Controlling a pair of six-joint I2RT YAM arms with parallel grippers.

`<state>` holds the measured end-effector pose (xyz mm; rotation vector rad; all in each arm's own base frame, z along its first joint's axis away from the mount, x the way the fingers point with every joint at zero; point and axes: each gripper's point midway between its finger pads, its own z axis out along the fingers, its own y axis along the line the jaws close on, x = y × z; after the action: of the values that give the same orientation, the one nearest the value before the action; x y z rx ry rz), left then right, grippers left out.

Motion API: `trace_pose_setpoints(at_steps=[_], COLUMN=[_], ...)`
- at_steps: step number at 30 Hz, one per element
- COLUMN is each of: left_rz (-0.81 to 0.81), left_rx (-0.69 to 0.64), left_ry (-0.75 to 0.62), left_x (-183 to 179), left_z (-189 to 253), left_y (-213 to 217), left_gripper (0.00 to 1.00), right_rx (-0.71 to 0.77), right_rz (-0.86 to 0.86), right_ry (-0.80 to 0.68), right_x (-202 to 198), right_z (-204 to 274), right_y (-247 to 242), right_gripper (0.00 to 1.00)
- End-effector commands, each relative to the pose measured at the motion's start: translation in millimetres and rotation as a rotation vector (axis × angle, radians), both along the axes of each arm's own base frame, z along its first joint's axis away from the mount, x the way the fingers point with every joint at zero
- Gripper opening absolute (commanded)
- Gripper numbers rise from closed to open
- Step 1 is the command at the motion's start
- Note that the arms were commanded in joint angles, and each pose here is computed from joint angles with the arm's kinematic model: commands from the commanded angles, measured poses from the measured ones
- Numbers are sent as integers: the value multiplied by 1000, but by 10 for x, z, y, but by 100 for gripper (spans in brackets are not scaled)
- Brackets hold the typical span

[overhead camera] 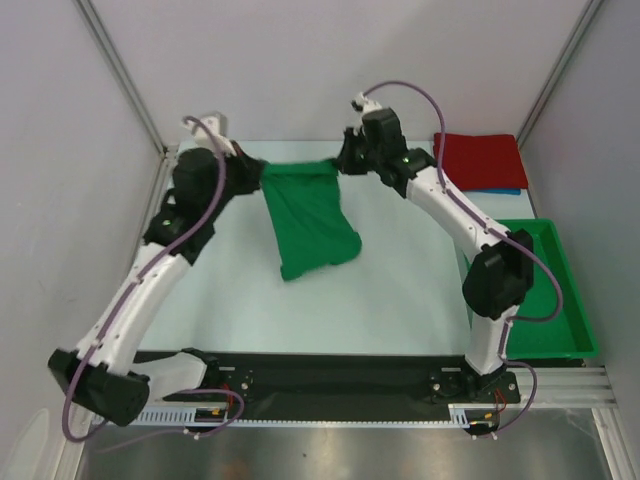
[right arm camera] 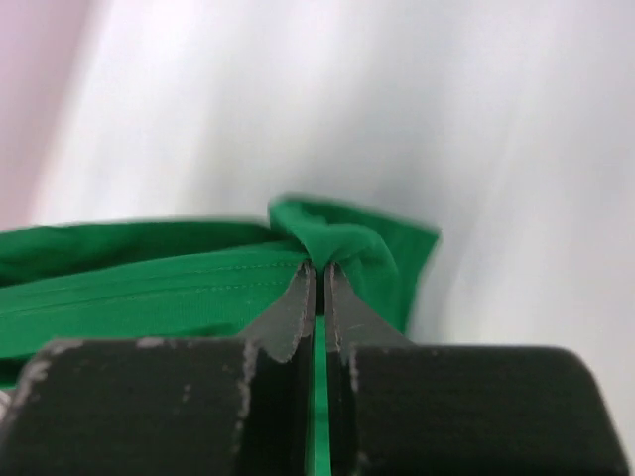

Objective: Fold and stack the t-shirts
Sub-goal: Flatten the tshirt out

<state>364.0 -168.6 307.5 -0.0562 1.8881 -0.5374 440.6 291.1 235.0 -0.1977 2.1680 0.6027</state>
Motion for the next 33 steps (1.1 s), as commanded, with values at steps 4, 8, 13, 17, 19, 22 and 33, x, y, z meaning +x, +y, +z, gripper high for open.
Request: trace_pose_setpoints(at_steps=[4, 8, 13, 17, 19, 22, 33], left_rz=[226, 272, 233, -43, -131, -166, 45], left_rx=[132, 139, 23, -154, -216, -239, -124], left_ry=[-470, -688, -883, -801, -673, -514, -694], left_x=[-535, -1078, -1778, -1852, -1675, -1499, -1733], left_z=[1982, 2746, 3120, 2710, 2270, 1709, 2362], left_y=[912, 1180, 1290, 780, 536, 379, 909], left_gripper=[0, 0, 0, 0, 1, 0, 0], right_rx=[192, 346, 442, 357, 333, 276, 173], right_rz=[37, 96, 137, 105, 86, 1, 264], right_ry=[-340, -540, -576, -439, -348, -245, -400], right_x=[331, 84, -70, -18, -57, -61, -1334], right_z=[1692, 2618, 2838, 2271, 1850, 1386, 1794], right_y=[413, 470, 424, 244, 87, -364, -434], right_gripper=[0, 0, 0, 0, 0, 0, 0])
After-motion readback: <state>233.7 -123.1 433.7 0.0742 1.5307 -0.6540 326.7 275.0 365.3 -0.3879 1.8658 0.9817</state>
